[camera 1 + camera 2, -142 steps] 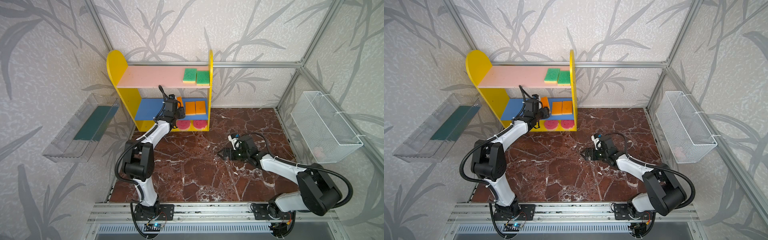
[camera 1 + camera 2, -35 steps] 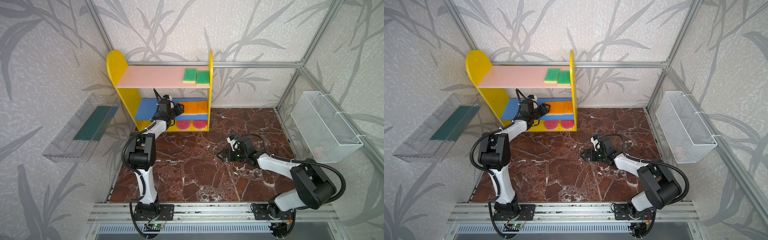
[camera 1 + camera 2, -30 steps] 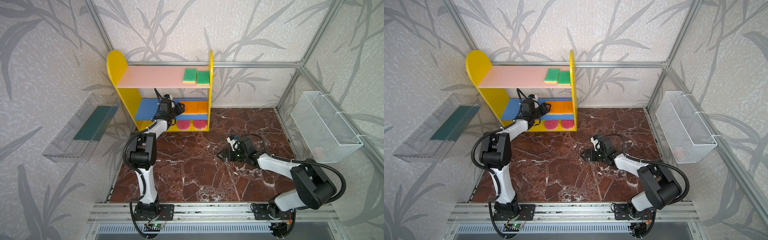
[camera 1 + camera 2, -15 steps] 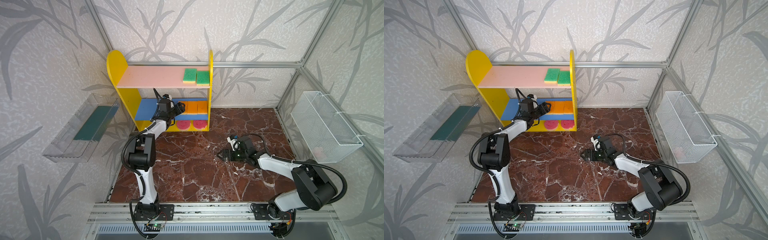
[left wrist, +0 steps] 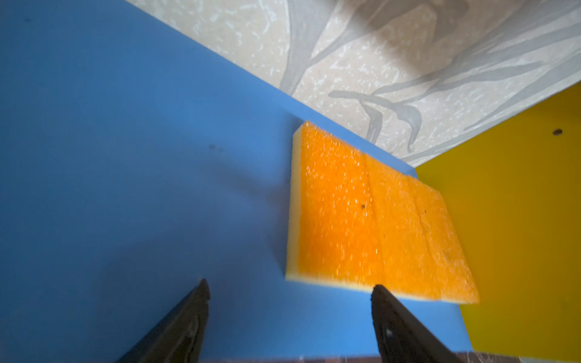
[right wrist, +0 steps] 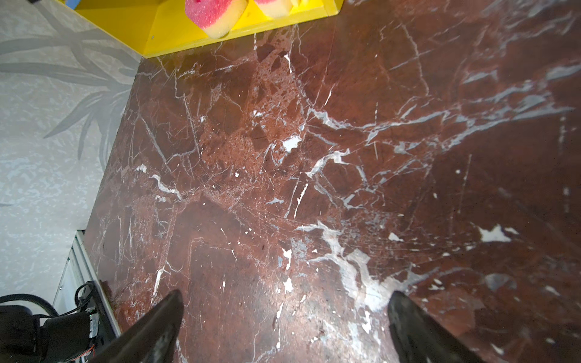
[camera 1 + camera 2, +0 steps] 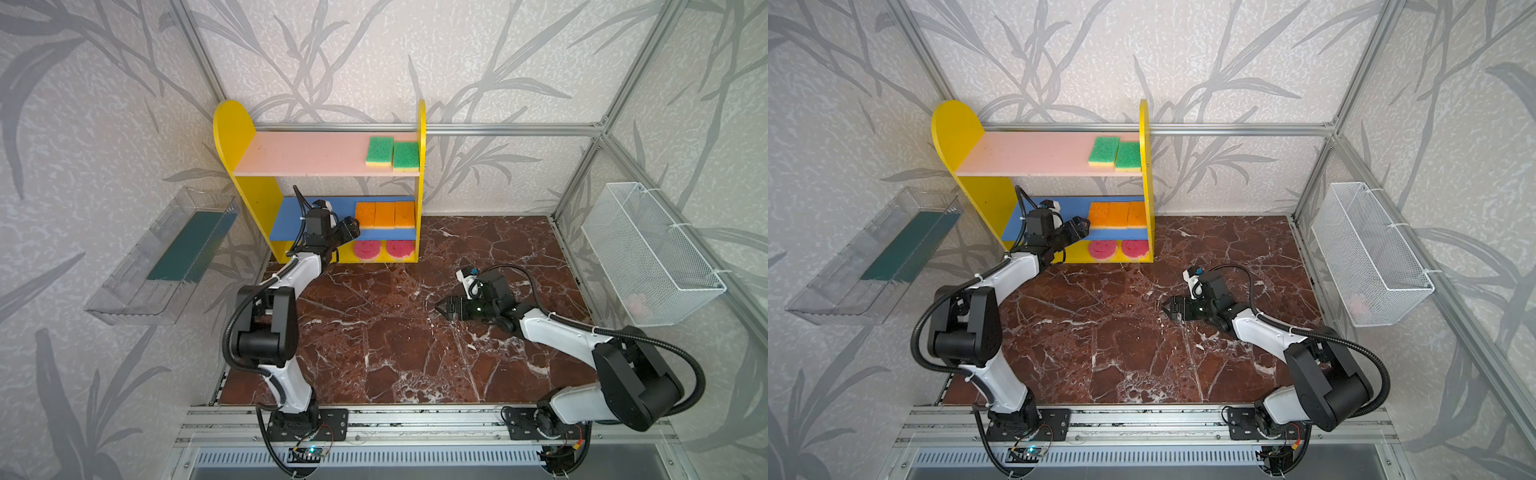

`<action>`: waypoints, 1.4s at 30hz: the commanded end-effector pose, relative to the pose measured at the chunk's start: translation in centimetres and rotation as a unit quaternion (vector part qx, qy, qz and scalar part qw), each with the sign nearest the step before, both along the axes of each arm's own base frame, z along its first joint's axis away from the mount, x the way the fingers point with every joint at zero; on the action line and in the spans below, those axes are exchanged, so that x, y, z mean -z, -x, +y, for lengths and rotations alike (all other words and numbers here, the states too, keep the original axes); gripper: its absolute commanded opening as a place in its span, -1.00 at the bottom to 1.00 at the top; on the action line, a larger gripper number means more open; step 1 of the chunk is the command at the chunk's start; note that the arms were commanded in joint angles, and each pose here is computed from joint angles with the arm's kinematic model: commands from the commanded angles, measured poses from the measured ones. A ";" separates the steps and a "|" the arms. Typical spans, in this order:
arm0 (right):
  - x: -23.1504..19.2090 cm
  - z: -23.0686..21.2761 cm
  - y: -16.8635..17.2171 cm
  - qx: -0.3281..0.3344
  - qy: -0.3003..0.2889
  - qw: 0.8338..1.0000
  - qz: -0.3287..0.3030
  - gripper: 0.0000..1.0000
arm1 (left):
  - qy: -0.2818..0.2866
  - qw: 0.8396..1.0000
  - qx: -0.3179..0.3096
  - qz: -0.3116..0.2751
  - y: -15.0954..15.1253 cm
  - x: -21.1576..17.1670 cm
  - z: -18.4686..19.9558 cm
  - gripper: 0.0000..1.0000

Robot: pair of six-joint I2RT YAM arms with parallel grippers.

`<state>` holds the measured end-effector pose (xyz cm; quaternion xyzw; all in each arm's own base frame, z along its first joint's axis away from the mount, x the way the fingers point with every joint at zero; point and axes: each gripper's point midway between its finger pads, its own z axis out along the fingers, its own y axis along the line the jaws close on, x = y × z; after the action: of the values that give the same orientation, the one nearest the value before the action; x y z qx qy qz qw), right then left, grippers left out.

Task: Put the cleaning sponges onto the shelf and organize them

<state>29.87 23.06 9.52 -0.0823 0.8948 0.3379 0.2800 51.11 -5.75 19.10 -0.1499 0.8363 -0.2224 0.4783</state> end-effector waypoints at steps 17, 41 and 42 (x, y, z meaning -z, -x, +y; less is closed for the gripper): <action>-7.5 -10.7 -1.1 0.173 0.153 0.936 -0.265 0.98 | -0.142 0.978 -0.156 0.005 17.2 0.9 7.7 0.81; -4.1 -21.3 -3.8 0.332 0.269 0.833 -0.351 0.98 | -0.310 0.931 -0.181 -0.059 13.0 7.0 11.4 0.99; -4.1 -21.4 -3.0 0.334 0.263 0.835 -0.350 0.98 | -0.306 0.930 -0.191 -0.067 13.4 7.5 11.7 0.99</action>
<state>32.49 2.40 8.70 -0.0003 0.8209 -0.0790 0.5655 37.49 4.88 9.39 -0.1249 0.8299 0.1103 0.5325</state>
